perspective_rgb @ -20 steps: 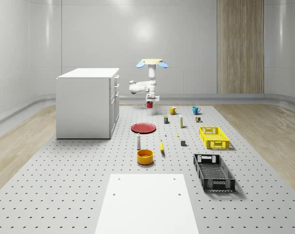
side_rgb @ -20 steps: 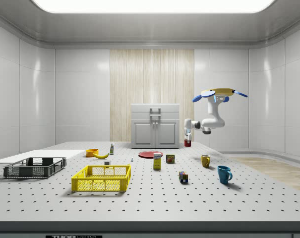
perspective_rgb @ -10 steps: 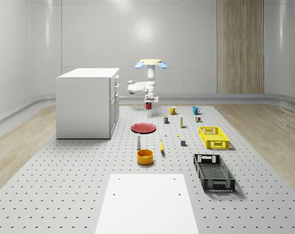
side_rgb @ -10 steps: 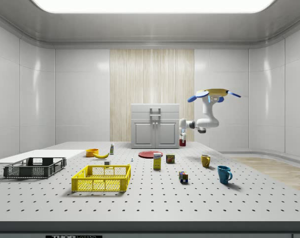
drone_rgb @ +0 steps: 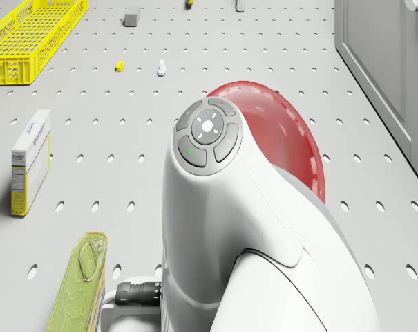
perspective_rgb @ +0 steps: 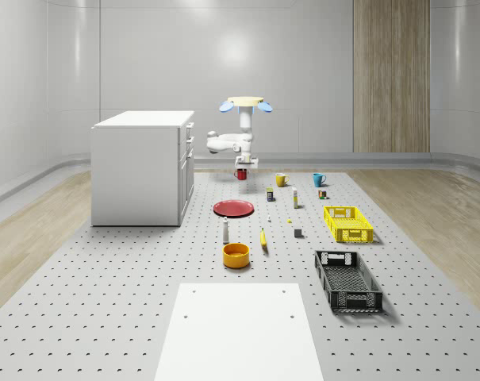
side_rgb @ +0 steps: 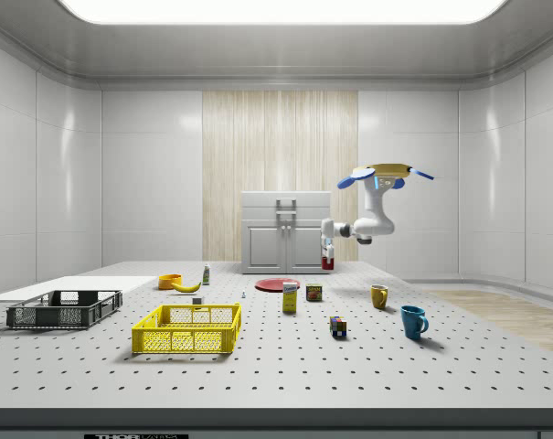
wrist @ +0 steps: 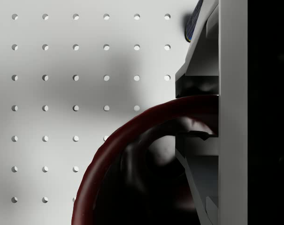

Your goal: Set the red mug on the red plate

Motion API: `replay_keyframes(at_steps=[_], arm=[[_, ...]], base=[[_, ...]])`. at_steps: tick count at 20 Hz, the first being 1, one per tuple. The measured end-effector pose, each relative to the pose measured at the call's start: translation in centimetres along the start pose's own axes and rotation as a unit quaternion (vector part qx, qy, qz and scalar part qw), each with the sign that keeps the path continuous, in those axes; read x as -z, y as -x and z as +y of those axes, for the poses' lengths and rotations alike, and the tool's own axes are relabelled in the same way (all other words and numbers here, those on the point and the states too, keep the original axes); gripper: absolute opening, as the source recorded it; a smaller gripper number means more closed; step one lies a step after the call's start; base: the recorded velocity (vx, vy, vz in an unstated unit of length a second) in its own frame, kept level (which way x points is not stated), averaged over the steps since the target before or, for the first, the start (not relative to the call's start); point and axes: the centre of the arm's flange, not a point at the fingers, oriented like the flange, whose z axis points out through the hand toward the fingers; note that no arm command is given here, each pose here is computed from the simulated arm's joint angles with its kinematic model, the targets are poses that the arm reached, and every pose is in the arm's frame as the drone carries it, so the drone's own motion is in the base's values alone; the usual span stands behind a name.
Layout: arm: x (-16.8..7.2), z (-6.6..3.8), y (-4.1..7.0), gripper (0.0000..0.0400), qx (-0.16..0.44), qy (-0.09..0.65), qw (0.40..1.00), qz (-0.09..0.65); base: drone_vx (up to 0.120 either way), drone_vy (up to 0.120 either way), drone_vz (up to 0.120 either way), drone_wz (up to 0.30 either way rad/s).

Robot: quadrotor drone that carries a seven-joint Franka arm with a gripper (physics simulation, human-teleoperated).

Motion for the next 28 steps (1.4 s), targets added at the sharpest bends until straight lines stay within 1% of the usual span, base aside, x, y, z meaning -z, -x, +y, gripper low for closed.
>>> replay_keyframes(at_steps=[13,16,28], arm=[[0.00,0.00,0.00,0.0100,0.000,0.000,1.000,0.000],[0.00,0.00,0.00,0.0100,0.000,0.000,1.000,0.000],[0.00,0.00,0.00,0.0100,0.000,0.000,1.000,0.000]], base=[[0.120,0.000,0.000,0.000],[0.120,-0.093,0.000,0.000],[0.120,0.000,0.000,0.000]])
